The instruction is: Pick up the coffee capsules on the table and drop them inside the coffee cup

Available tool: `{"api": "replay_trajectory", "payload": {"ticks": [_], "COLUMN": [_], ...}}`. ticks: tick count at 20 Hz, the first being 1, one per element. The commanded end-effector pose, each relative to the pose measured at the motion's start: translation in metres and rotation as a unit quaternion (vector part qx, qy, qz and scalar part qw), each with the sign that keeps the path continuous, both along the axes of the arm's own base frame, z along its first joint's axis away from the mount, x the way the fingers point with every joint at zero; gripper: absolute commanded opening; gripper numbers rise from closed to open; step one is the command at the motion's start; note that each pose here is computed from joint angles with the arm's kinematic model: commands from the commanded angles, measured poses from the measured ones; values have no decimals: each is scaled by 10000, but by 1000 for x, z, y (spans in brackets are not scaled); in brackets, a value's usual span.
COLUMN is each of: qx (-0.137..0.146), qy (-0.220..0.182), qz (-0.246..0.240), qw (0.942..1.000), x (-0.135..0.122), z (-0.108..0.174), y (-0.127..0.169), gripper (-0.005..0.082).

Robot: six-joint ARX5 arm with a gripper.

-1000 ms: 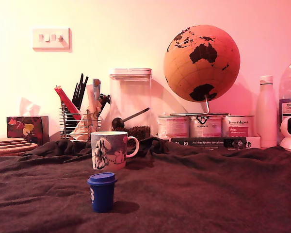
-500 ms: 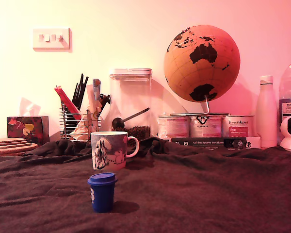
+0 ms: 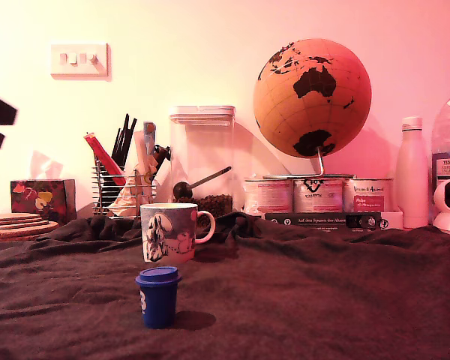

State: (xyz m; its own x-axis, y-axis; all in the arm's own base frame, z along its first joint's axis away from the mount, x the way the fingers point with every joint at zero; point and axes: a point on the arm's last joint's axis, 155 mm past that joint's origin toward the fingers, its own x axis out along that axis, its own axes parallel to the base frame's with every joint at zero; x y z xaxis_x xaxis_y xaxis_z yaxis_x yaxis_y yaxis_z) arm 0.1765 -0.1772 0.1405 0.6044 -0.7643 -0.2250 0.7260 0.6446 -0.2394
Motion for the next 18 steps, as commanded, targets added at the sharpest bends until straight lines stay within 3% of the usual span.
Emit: {"api": "replay_trajectory", "payload": {"ticks": [1,5,18], "qx": [104,194,613], "qy": [-101,-312,-405], "qz": [-25,-144,-450], "qw": [9999,9992,9963], "x": [2,1,5], "z": [-10,-18,-35], "y": [-2,-8,-27], "gripper": [508,508,508]}}
